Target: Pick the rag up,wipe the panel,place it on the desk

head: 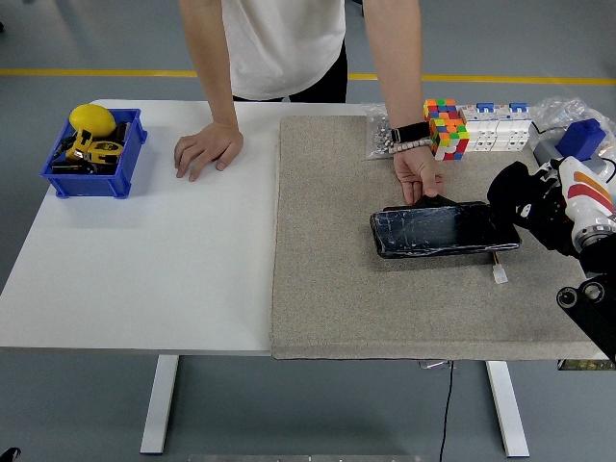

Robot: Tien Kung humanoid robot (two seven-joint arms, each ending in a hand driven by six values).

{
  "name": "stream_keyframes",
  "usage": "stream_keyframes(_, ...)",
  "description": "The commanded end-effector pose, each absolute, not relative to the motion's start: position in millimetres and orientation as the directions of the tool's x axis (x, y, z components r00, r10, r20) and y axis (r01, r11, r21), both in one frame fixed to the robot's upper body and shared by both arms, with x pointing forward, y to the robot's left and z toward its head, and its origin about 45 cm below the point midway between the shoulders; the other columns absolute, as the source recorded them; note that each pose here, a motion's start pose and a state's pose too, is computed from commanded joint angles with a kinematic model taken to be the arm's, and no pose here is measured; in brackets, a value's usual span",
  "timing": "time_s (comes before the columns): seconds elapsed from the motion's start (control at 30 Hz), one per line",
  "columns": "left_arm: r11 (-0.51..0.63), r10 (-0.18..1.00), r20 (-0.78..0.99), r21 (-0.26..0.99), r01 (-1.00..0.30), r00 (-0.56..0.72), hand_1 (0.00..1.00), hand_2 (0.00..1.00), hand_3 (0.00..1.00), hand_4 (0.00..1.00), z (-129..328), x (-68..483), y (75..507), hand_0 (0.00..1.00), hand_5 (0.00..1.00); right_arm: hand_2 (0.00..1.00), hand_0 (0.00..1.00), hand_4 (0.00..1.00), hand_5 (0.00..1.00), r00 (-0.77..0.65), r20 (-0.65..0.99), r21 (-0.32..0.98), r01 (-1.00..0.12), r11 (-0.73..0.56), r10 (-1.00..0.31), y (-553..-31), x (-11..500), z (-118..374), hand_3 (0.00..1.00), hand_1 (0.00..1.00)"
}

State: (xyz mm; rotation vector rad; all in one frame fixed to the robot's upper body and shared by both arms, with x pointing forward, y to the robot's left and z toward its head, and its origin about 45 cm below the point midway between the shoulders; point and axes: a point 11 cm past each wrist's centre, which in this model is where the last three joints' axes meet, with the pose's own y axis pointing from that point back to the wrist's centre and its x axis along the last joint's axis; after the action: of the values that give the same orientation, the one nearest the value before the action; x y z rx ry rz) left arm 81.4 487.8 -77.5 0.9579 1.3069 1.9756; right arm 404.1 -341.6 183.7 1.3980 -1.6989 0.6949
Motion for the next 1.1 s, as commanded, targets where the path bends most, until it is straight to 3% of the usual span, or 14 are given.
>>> stream_keyframes(1.1, -0.354, 0.779, 0.250, 0.932, -0.075, -0.575, 0.727, 0.732, 0.603, 0.669, -77, 81, 489, 0.686, 0.619, 0.320, 0.160, 0.888, 0.002, 0.064, 0.805, 0.109, -0.993, 0.040, -0.590, -246, 403, 175, 0.374, 0.269)
